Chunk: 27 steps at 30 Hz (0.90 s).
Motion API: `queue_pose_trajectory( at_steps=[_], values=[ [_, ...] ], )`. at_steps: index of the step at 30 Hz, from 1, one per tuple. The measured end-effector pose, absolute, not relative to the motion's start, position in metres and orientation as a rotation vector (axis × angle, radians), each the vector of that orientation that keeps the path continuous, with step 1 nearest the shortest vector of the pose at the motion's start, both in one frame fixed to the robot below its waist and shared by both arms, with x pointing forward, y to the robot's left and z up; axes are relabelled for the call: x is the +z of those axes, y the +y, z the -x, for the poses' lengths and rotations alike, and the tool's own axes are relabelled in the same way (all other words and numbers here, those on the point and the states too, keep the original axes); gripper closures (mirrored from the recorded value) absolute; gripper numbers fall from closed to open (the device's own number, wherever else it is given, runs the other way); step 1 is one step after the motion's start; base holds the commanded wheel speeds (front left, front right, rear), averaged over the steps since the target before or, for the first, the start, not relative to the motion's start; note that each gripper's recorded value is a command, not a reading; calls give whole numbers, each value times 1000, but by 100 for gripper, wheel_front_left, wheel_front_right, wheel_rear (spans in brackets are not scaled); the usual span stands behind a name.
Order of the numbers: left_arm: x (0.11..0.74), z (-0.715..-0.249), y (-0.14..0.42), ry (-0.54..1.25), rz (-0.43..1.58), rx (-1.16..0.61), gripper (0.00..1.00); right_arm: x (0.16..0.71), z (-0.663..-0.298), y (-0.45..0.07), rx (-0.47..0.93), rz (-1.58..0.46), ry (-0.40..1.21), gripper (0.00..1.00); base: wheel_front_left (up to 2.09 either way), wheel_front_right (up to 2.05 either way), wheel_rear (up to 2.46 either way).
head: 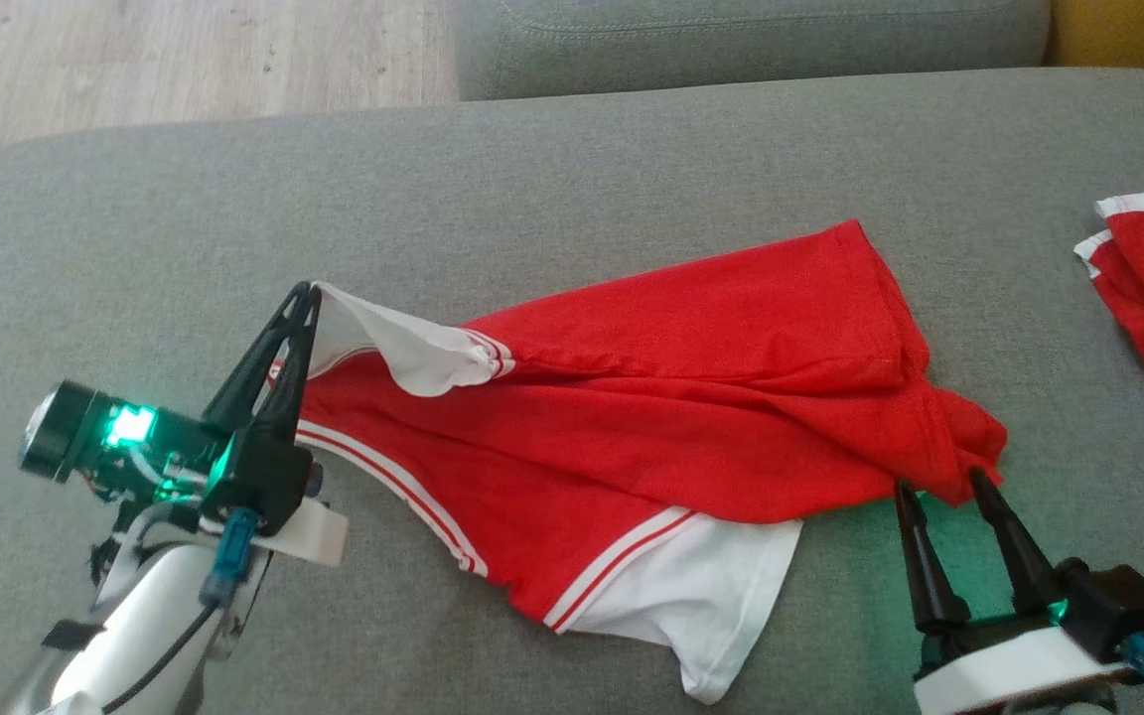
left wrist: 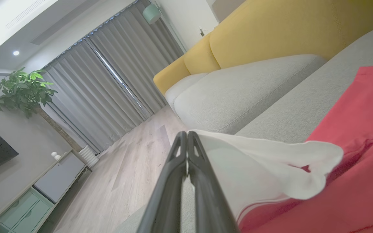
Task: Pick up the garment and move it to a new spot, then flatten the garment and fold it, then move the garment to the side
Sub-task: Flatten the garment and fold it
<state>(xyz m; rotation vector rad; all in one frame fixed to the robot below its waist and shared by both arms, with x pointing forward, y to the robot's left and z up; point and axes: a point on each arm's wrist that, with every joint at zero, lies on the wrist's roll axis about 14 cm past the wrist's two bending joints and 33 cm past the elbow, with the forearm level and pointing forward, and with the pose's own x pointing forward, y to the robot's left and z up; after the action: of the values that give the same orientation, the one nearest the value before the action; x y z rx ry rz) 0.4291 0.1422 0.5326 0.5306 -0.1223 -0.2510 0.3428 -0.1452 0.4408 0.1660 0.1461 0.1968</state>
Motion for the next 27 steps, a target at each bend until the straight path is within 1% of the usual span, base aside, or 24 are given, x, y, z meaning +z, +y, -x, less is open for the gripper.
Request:
queue_pose_trajectory(
  at_steps=[5, 7, 13, 18, 27],
  values=[
    [535, -422, 150, -127, -520, -235, 100, 414, -337, -154, 214, -148, 242, 0, 0, 0, 0],
    [541, -421, 150, -144, -516, -229, 100, 414, -345, -158, 217, -171, 256, 0, 0, 0, 0],
    [539, -415, 151, -140, -511, -226, 100, 423, -384, -165, 266, -85, 313, 0, 0, 0, 0],
    [535, -411, 153, -127, -513, -230, 100, 415, -400, -158, 294, -109, 428, 0, 0, 0, 0],
    [533, -412, 160, -111, -518, -211, 100, 402, -414, -145, 316, -235, 531, 0, 0, 0, 0]
  ],
)
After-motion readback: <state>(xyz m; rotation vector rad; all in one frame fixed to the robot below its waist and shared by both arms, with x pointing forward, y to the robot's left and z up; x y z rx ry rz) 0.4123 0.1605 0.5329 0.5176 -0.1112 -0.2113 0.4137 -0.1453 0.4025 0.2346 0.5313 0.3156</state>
